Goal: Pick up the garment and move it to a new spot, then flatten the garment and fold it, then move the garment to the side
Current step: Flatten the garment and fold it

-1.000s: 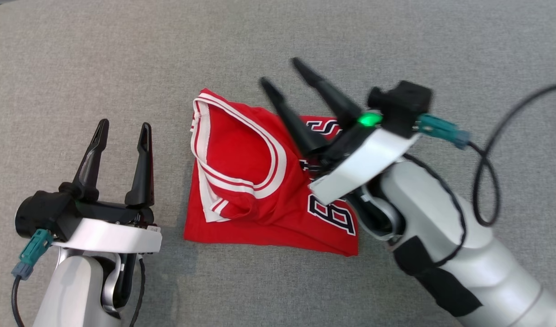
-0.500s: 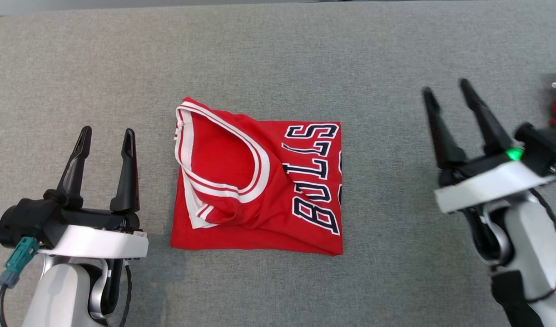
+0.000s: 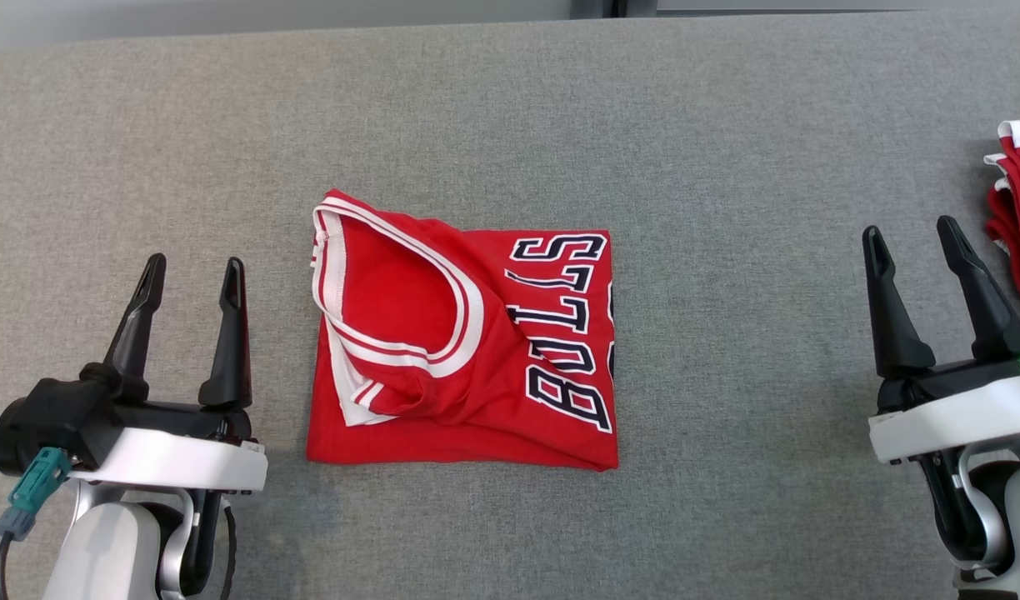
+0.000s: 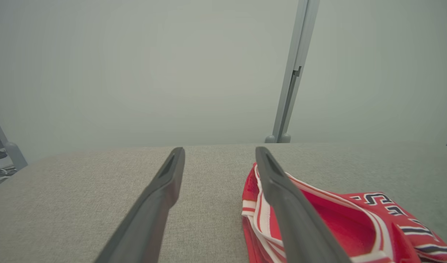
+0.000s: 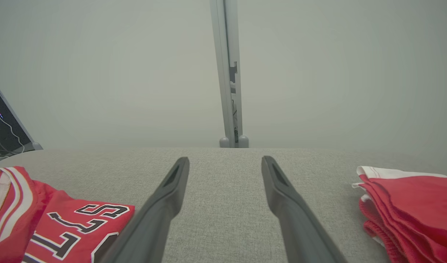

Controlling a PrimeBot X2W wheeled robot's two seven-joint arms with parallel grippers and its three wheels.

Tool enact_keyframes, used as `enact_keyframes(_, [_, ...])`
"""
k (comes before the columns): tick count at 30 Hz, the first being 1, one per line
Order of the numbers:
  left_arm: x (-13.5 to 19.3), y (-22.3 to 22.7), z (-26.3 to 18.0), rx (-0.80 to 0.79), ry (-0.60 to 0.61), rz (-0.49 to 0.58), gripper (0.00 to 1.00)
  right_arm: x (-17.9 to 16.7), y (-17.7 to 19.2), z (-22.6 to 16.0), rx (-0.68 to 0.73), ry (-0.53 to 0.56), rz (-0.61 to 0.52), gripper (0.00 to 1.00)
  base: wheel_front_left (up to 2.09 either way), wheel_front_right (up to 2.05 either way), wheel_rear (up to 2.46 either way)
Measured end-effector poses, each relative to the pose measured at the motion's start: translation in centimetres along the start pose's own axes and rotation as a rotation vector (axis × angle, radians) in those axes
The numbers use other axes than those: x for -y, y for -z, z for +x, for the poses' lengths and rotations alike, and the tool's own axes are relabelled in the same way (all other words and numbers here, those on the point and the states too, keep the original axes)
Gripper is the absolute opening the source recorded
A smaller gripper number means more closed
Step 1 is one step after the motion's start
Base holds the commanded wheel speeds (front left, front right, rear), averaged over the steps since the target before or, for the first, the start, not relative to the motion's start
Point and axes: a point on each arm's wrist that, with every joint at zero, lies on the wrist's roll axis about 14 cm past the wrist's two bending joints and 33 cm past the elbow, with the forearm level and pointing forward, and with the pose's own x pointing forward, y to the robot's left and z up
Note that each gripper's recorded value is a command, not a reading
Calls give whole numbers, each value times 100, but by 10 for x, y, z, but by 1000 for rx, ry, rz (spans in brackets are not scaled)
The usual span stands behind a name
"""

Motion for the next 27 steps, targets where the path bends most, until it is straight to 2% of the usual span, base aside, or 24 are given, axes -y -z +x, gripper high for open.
enact_keyframes(14, [1, -4, -7, -2, -2, 4, 100, -7, -1, -5, -28, -12, -14, 100, 0, 0, 0])
enact_keyframes(15, [0, -4, -8, -3, -4, 4, 100, -9, 1, -5, -37, -20, -21, 95, 0, 0, 0])
enact_keyframes(16, [0, -3, -8, -4, -5, 5, 100, -11, 5, -4, -55, -29, -31, 42, 0, 0, 0])
enact_keyframes(17, [-1, -3, -8, -4, -6, 5, 100, -13, 6, -3, -61, -37, -34, 11, 0, 0, 0])
enact_keyframes(18, [-1, -3, -8, -4, -8, 5, 100, -17, 6, 0, -60, -50, -33, 0, 0, 0, 0])
enact_keyframes(23, [-3, -2, -10, -8, -15, 3, 100, -59, 15, 13, -90, -176, -14, 0, 0, 0, 0])
enact_keyframes(27, [-5, -4, -8, 0, -21, 2, 100, -112, 30, 17, -134, -326, 25, 0, 0, 0, 0])
